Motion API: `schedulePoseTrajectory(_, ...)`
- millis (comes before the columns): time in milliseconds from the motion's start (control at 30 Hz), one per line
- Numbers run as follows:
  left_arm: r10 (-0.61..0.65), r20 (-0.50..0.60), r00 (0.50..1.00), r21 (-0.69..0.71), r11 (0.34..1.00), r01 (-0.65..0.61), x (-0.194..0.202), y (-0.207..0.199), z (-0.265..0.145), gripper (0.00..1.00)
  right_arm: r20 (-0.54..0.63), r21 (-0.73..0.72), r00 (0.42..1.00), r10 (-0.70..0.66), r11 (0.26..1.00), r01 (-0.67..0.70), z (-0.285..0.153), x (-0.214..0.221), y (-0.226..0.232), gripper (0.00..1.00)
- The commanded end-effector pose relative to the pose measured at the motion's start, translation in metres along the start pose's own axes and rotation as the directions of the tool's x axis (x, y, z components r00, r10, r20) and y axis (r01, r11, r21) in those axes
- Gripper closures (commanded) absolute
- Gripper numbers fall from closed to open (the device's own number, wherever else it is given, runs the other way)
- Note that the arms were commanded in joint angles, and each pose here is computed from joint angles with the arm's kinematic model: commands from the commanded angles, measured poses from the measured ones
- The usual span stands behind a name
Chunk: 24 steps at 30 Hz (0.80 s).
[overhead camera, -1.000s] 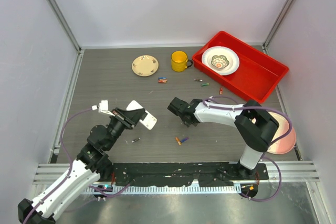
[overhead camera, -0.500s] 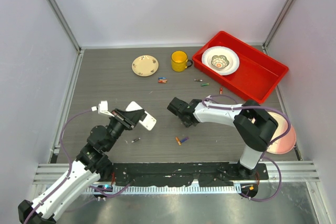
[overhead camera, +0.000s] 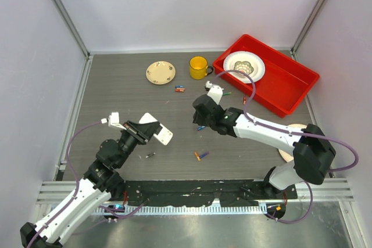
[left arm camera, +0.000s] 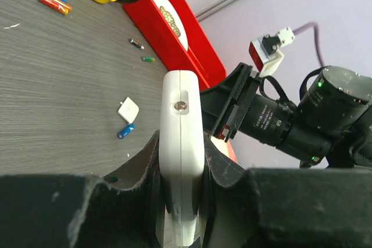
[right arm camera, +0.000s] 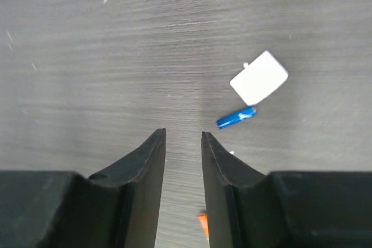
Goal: Load the batteries into the remote control
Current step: Adjust the battery at the center of the board.
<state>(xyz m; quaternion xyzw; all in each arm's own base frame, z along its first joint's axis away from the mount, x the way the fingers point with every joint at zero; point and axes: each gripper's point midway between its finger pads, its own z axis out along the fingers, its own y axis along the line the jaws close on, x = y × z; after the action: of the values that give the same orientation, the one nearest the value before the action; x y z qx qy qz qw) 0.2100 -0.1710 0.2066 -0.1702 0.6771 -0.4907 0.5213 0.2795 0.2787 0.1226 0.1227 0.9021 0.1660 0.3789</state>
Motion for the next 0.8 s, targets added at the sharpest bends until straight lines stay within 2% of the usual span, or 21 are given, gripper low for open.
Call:
schedulePoseTrajectory(0, 0.01, 0.017, 1.0, 0.013, 1.0, -0.01, -0.005, -0.004, 0.0, 1.0, -0.033, -0.166, 0.783, -0.621, 0.776, 0.608, 0.0, -0.005, -0.001, 0.65)
schedulePoseTrajectory(33, 0.014, 0.017, 1.0, 0.012, 1.0, -0.015, -0.005, -0.003, -0.001, 1.0, -0.08, -0.155, 0.731, -0.677, 0.733, 0.662, 0.006, 0.002, -0.01, 0.66)
schedulePoseTrajectory(67, 0.016, 0.017, 1.0, 0.01, 1.0, -0.016, -0.005, -0.002, -0.001, 1.0, -0.128, -0.156, 0.641, -0.757, 0.653, 0.741, 0.005, 0.004, -0.02, 0.66)
schedulePoseTrajectory(133, 0.022, 0.016, 1.0, 0.003, 1.0, -0.022, -0.004, -0.001, -0.001, 1.0, -0.182, -0.149, 0.575, -0.798, 0.6, 0.786, 0.009, 0.009, -0.032, 0.66)
schedulePoseTrajectory(200, 0.02, 0.015, 1.0, 0.002, 1.0, -0.02, -0.004, 0.0, -0.001, 1.0, -0.17, -0.172, 0.542, -0.823, 0.566, 0.806, 0.01, 0.011, -0.033, 0.63)
schedulePoseTrajectory(400, 0.019, -0.002, 1.0, -0.002, 1.0, -0.019, -0.001, 0.001, -0.001, 1.0, -0.173, -0.222, 0.529, -0.83, 0.557, 0.8, 0.018, 0.022, -0.026, 0.56)
schedulePoseTrajectory(633, 0.026, -0.009, 1.0, -0.004, 1.0, -0.026, 0.0, 0.001, -0.002, 1.0, -0.219, -0.213, 0.456, -0.863, 0.498, 0.841, 0.033, 0.037, -0.033, 0.56)
schedulePoseTrajectory(733, 0.026, -0.008, 1.0, -0.003, 1.0, -0.026, 0.0, 0.001, -0.001, 1.0, -0.222, -0.174, 0.467, -0.856, 0.506, 0.845, 0.037, 0.038, -0.036, 0.56)
schedulePoseTrajectory(767, 0.026, -0.011, 1.0, -0.007, 1.0, -0.026, 0.001, 0.002, -0.001, 1.0, -0.222, -0.155, 0.497, -0.839, 0.534, 0.831, 0.038, 0.036, -0.036, 0.55)
